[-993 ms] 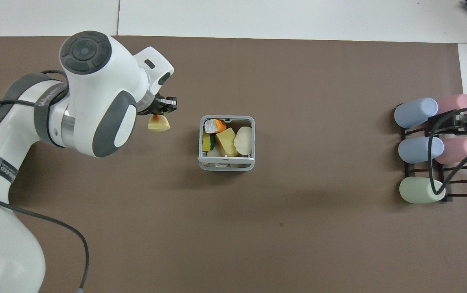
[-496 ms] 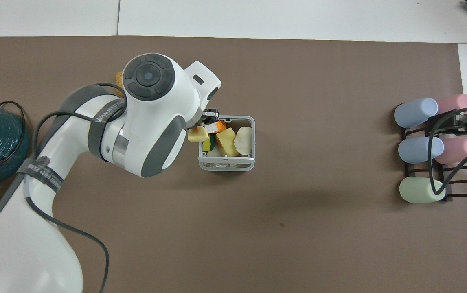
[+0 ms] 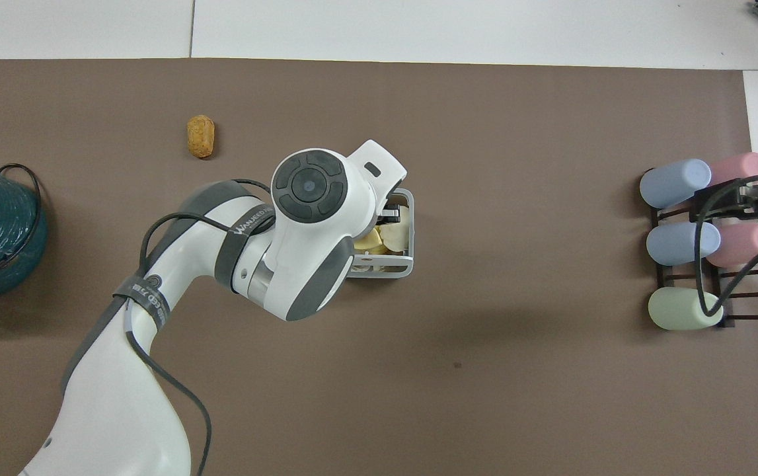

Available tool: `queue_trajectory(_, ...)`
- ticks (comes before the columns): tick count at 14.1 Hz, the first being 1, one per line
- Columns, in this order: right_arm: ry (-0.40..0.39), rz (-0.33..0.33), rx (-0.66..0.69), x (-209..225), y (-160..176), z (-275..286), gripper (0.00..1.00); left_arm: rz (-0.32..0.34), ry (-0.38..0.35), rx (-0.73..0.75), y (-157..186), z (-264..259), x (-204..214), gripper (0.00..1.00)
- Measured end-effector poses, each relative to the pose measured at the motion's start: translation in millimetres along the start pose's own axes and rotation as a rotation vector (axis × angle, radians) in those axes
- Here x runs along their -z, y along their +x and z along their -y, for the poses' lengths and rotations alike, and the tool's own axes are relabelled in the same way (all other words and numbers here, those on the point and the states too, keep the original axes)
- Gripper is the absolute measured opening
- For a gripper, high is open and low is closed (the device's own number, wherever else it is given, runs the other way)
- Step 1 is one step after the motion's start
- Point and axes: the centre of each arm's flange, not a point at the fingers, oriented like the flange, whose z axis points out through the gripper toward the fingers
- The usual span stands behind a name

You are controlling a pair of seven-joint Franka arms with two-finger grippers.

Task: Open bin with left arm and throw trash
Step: 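Lower the toast into the bin and open the left gripper, then move the left gripper to the tan bread roll and grasp it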

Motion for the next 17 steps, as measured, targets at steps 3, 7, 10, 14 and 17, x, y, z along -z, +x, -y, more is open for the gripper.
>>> queue_trajectory(3, 0.000, 0.000, 0.000, -0.1, 0.0, 0.0, 1.00, -0.019, -0.005, 0.017, 9.1, 8.0, 4.3, 0.30)
queue_trajectory(7, 0.000, 0.000, 0.000, -0.1, 0.0, -0.2, 1.00, -0.032, -0.006, 0.044, 31.9, 15.7, 33.2, 0.76)
queue_trajectory(10, 0.000, 0.000, 0.000, -0.1, 0.0, -0.2, 1.00, -0.028, 0.009, 0.072, 65.1, 44.8, 73.0, 1.00)
queue_trajectory(14, 0.000, 0.001, 0.000, -0.2, 0.0, -0.2, 1.00, -0.035, 0.031, 0.027, 106.2, 116.8, 97.5, 1.00)
queue_trajectory(17, 0.000, 0.001, 0.000, -0.4, 0.0, -0.2, 1.00, -0.065, 0.045, -0.036, 133.7, 188.0, 88.0, 1.00)
